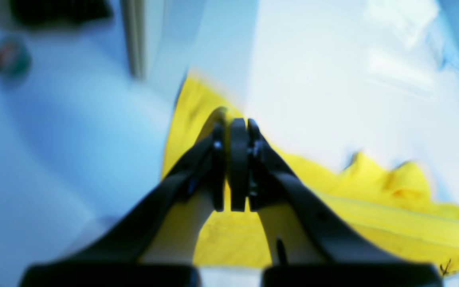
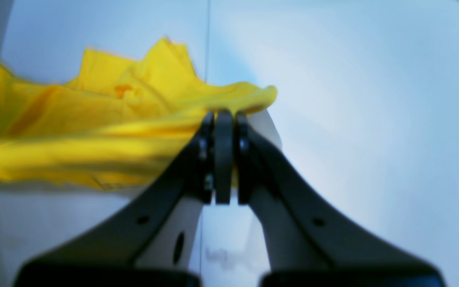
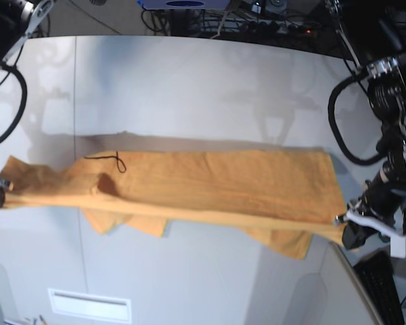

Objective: Layout the t-shirt on the table in an organized manner, then fold the t-shirt properly
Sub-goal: 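Lift the shirt high with both grippers and swing it over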

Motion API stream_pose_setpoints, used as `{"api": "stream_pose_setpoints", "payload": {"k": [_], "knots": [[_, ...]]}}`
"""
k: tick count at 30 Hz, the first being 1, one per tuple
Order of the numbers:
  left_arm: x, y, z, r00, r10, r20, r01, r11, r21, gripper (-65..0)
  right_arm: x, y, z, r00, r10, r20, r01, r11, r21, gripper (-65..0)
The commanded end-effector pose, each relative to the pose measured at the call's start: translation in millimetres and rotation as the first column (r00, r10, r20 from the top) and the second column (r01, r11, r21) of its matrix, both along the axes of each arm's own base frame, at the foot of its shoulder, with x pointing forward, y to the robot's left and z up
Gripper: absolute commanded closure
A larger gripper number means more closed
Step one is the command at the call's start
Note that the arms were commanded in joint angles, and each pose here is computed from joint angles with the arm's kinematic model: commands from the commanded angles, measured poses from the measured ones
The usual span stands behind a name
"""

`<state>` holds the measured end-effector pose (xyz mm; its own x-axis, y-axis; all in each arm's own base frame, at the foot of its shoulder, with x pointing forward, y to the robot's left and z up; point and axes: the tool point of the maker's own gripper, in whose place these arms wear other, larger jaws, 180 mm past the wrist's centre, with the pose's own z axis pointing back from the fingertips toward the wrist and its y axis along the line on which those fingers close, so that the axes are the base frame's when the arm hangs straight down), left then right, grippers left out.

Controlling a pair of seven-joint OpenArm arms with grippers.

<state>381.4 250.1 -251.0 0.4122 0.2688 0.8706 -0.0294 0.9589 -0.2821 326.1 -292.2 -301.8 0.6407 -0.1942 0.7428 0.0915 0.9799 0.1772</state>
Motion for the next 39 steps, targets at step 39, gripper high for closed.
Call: {"api": "stream_pose_setpoints", "payload": {"k": [39], "knots": [[208, -126, 321, 0.877, -0.246, 0.412, 0.214, 0.969, 0.123, 0.0, 146, -103, 365, 0.799, -0.047, 0.6, 0.184, 0.968, -0.17, 0.0]]}}
